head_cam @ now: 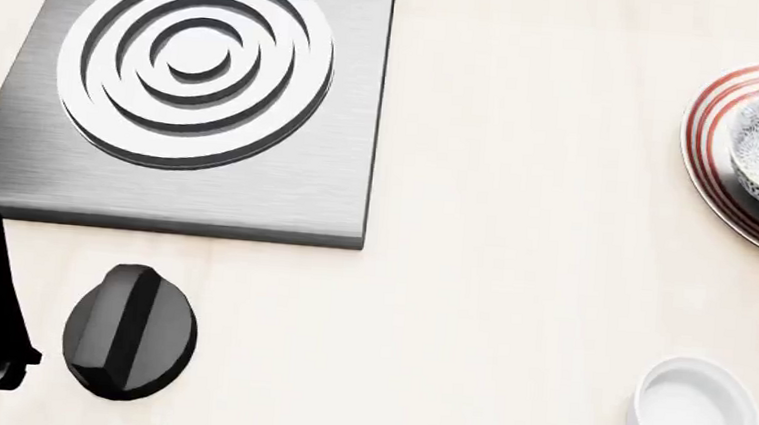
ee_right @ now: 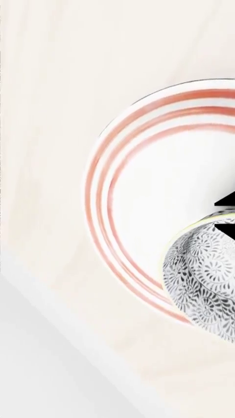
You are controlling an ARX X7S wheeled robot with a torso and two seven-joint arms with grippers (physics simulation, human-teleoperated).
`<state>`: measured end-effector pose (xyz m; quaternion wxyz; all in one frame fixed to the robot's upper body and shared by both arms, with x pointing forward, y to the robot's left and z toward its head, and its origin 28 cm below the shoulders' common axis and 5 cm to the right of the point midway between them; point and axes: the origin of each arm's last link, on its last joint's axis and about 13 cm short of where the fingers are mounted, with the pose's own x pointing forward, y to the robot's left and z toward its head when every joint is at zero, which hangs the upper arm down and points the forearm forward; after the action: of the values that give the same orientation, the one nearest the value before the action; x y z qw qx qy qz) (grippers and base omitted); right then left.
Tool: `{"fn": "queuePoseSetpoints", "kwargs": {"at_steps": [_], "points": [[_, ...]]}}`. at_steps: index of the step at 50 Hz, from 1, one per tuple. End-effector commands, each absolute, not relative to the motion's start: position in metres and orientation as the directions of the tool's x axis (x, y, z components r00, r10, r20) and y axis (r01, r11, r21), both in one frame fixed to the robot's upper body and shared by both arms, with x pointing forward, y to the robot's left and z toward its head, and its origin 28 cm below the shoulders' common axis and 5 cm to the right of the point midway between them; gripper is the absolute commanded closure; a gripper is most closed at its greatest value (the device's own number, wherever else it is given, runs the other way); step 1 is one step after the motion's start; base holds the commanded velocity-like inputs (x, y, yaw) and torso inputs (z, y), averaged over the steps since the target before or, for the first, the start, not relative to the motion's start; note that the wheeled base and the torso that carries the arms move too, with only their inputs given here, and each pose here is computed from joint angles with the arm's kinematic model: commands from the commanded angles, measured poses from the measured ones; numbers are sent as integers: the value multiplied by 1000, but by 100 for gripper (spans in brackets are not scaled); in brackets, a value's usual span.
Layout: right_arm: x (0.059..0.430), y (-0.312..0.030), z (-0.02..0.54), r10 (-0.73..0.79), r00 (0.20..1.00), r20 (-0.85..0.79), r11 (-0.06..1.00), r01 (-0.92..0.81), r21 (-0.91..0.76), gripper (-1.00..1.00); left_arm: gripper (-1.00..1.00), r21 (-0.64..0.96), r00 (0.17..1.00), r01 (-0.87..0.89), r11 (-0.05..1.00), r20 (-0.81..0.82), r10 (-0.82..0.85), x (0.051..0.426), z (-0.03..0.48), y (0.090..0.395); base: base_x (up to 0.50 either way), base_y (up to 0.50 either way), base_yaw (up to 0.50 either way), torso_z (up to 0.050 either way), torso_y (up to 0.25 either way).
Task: Pick the akita bowl next to the ramekin and place it on the plate.
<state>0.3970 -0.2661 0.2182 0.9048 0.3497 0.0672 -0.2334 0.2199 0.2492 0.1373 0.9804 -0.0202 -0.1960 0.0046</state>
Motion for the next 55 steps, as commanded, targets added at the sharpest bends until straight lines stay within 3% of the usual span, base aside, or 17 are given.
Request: {"fn": "queuePoseSetpoints", "kwargs": {"at_steps": [1,15,16,35,55], "points": [[397,-268,221,-377,886,-271,641,461,614,100,-100,-41,923,-3,999,384,18,220,137,249,0,0,0,0,0],[396,-270,218,-375,886,-272,642,460,614,100,-100,-41,923,-3,999,384,19,220,136,249,0,0,0,0,0],[396,-270,219,-374,887,-271,644,459,612,-100,-100,-41,923,-4,999,383,20,220,136,249,0,0,0,0,0],[396,-270,222,-369,893,-259,669,448,592,-100,-100,-40,924,-6,999,381,21,221,136,250,0,0,0,0,0],[404,-266,264,-393,916,-86,815,390,428,-100,-100,-41,926,-5,999,377,20,222,134,249,0,0,0,0,0]]}}
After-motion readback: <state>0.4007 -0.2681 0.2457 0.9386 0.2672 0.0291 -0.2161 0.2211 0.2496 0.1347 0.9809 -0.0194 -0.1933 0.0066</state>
